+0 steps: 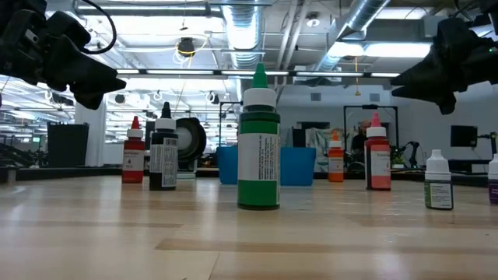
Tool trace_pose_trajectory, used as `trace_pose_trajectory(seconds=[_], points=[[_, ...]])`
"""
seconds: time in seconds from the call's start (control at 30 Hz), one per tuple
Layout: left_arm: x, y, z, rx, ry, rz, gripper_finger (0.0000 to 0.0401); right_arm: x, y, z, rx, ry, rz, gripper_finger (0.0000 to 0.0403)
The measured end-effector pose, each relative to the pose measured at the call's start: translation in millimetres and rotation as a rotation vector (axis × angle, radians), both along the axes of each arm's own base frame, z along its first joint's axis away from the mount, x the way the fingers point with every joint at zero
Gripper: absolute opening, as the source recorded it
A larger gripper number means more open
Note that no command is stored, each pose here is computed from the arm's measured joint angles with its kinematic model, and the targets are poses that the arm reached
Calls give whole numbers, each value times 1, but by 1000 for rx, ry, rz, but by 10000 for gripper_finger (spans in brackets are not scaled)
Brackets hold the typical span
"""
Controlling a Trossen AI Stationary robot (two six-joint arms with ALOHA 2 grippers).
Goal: Pick & Place food coloring
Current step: Put the big orange food coloring bottle into the blue bin
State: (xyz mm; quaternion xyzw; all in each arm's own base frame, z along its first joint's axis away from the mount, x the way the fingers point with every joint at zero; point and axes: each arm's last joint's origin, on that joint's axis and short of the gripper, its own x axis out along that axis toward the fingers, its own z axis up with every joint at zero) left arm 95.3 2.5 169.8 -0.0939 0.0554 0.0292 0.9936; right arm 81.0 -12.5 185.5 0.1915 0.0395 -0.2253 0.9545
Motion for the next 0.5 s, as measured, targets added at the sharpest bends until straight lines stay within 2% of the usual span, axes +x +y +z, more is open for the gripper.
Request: trace_pose_trajectory(seconds=[0.23,0.37,0.5], points=[[0,0,0,-3,0,1,147,1,0,25,-96,-44,12,123],[0,0,0,-3,0,1,147,7,0,47,-151,20,22,123],[0,0,0,-3,0,2,147,20,0,71,-207,147,36,123]])
